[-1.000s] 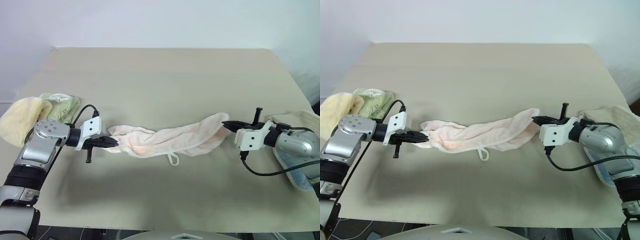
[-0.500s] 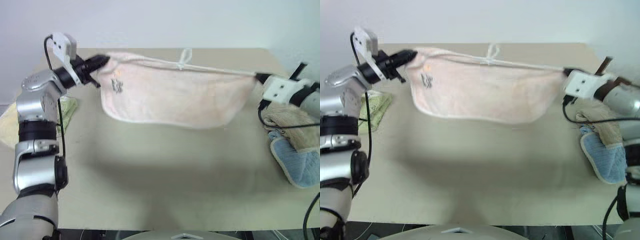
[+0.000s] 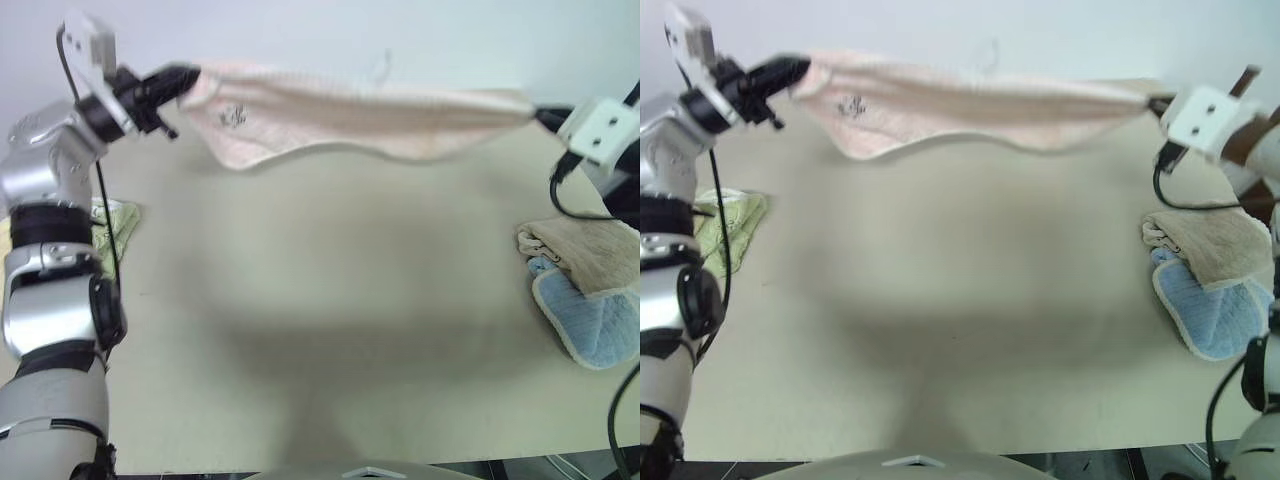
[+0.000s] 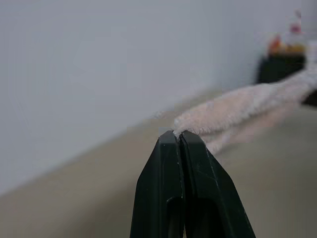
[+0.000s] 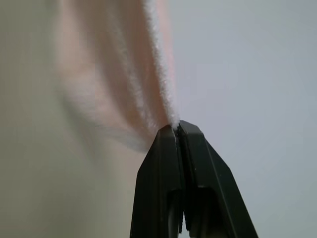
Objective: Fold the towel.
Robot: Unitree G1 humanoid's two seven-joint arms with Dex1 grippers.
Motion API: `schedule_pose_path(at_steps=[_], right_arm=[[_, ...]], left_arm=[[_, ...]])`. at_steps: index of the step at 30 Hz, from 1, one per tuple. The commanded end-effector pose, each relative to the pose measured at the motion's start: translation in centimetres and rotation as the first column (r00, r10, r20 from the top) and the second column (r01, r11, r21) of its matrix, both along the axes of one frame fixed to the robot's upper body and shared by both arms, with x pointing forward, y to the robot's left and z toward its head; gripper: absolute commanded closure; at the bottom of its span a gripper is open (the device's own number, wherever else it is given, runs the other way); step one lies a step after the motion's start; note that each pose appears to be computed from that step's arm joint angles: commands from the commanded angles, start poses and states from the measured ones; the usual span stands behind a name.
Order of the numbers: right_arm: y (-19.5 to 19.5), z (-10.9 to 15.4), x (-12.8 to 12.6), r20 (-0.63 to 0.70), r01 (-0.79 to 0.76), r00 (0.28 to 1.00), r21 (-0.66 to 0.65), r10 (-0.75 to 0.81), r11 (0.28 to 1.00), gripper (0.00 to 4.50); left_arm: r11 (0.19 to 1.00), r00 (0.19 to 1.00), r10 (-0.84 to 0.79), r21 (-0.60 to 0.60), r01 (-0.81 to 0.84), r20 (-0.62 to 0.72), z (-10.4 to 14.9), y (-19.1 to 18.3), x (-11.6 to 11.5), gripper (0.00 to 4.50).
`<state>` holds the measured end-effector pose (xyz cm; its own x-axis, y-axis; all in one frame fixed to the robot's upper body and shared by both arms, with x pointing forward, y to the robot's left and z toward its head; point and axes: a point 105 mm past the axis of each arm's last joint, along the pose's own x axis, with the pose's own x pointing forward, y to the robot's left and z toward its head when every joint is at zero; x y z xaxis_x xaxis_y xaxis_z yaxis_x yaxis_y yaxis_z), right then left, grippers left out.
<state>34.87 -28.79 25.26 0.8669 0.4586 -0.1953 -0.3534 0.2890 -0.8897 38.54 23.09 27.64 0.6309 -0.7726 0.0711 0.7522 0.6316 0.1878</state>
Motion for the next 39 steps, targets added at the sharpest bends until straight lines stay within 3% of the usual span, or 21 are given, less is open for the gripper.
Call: schedule_pose_path(at_steps=[1,4,9,17,21,27,33,39], right_arm=[[0.9,-1.4,-3.0,-0.146,-0.083,0.986,0.019,0.084,0.996,4.49],[1.1,-4.5,-5.8,-0.333,-0.118,0.935,0.038,0.124,0.992,4.49],[1.1,-5.6,-7.5,-0.454,-0.113,0.881,0.070,0.133,0.991,4.49],[1.2,-6.4,-8.2,-0.544,-0.141,0.825,0.067,0.154,0.988,4.49],[1.9,-5.8,-6.4,-0.474,-0.137,0.866,0.082,0.160,0.987,4.49],[2.4,-4.8,-0.9,-0.290,-0.075,0.954,0.032,0.081,0.997,4.49],[3.2,-4.6,3.3,-0.194,-0.035,0.981,-0.024,0.030,0.999,4.49],[4.7,-5.9,5.2,-0.188,-0.063,0.981,-0.092,0.045,0.994,4.49]], left_arm=[[0.989,0.990,-0.114,0.079,0.121,-0.086,-1.7,-0.1,-2.9,4.50],[0.956,0.959,-0.183,0.190,0.225,-0.216,-5.4,-0.1,-6.3,4.50],[0.918,0.911,-0.170,0.275,0.285,-0.375,-9.1,1.0,-9.8,4.50],[0.903,0.884,-0.114,0.323,0.282,-0.453,-11.1,2.0,-11.1,4.50],[0.922,0.892,-0.094,0.299,0.246,-0.443,-11.4,1.7,-10.5,4.50],[0.959,0.918,0.044,0.275,0.072,-0.393,-12.0,1.8,-6.9,4.50],[0.941,0.926,0.210,0.323,-0.104,-0.314,-12.4,2.8,-3.1,4.50],[0.915,0.925,0.247,0.383,-0.125,-0.289,-13.4,2.8,-1.7,4.50]])
